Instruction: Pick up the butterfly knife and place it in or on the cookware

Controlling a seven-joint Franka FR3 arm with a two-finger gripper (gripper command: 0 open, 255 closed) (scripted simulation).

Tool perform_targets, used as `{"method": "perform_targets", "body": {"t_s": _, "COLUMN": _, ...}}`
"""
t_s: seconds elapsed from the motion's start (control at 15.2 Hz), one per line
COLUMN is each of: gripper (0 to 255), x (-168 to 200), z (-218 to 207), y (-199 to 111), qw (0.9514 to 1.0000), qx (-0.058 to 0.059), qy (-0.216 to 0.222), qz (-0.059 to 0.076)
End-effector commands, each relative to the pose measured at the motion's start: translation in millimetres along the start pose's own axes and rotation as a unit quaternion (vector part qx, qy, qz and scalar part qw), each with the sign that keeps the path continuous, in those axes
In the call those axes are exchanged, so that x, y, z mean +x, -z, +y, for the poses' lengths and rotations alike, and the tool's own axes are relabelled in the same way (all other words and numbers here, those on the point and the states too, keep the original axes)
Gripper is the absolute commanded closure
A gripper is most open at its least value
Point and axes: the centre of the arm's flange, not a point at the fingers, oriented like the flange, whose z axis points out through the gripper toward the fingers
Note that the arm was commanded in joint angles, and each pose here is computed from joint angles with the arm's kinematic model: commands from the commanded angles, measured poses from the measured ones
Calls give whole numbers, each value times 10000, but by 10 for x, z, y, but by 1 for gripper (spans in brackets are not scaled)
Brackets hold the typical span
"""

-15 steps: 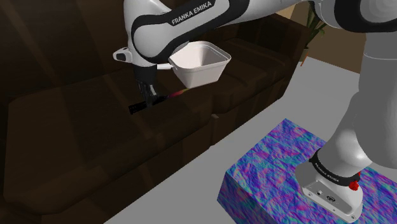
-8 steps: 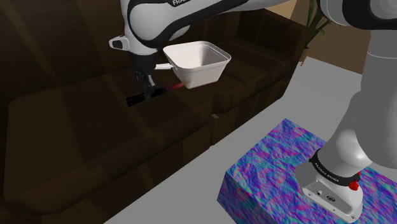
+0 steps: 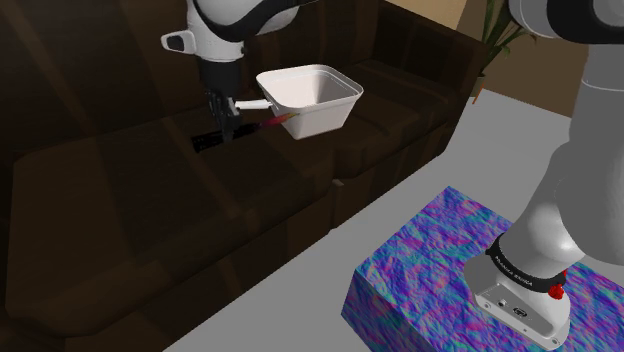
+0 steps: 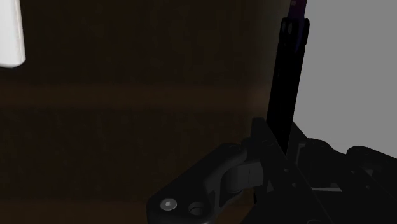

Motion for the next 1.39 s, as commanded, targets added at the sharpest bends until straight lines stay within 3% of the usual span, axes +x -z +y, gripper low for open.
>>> {"method": "perform_targets", "body": {"t_s": 0.0, "gripper": 255, "x": 9, "z": 5, "y": 99, "qw": 10000, "qx": 2, "qy": 0, "qz": -2}}
{"method": "perform_targets", "body": {"t_s": 1.06, "gripper": 255, "x": 118, "z": 3, "y": 933, "qw": 10000, "qx": 2, "qy": 0, "qz": -2}}
{"method": "perform_targets", "body": {"t_s": 1.32, "gripper": 255, "x": -299, "z": 320, "y": 995, "qw": 10000, "qx": 2, "qy": 0, "qz": -2}}
